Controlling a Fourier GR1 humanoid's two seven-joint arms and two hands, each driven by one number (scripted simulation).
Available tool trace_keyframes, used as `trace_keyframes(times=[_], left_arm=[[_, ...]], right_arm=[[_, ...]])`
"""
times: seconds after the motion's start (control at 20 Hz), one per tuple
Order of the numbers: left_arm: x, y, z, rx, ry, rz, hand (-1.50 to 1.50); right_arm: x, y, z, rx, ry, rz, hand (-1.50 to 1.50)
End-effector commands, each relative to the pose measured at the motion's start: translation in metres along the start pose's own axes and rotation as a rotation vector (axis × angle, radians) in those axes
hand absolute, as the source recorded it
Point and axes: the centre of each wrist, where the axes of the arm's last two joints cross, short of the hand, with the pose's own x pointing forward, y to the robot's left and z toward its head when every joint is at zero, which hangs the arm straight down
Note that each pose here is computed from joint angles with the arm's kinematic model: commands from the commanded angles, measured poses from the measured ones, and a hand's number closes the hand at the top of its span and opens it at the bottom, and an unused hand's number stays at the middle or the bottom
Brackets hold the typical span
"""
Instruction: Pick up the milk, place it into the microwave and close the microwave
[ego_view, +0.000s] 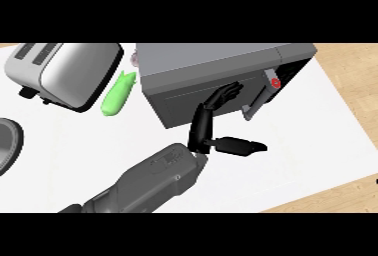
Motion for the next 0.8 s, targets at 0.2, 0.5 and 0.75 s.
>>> trace_keyframes(times=[0.2, 0.5, 0.75], left_arm=[[0.001, 0.010, -0.022, 0.090, 0.005, -0.013, -1.50], [0.000, 0.012, -0.023, 0.099, -0.008, -0.015, -1.50], [-0.002, 0.013, -0.025, 0.120, 0.001, -0.015, -1.50]], right_arm=[[-0.024, 0.006, 0.001, -0.026, 0.032, -0.219, -1.50], [-0.032, -0.004, -0.005, -0.024, 0.036, -0.265, -1.50], [-0.037, -0.016, -0.006, -0.029, 0.044, -0.300, -1.50]])
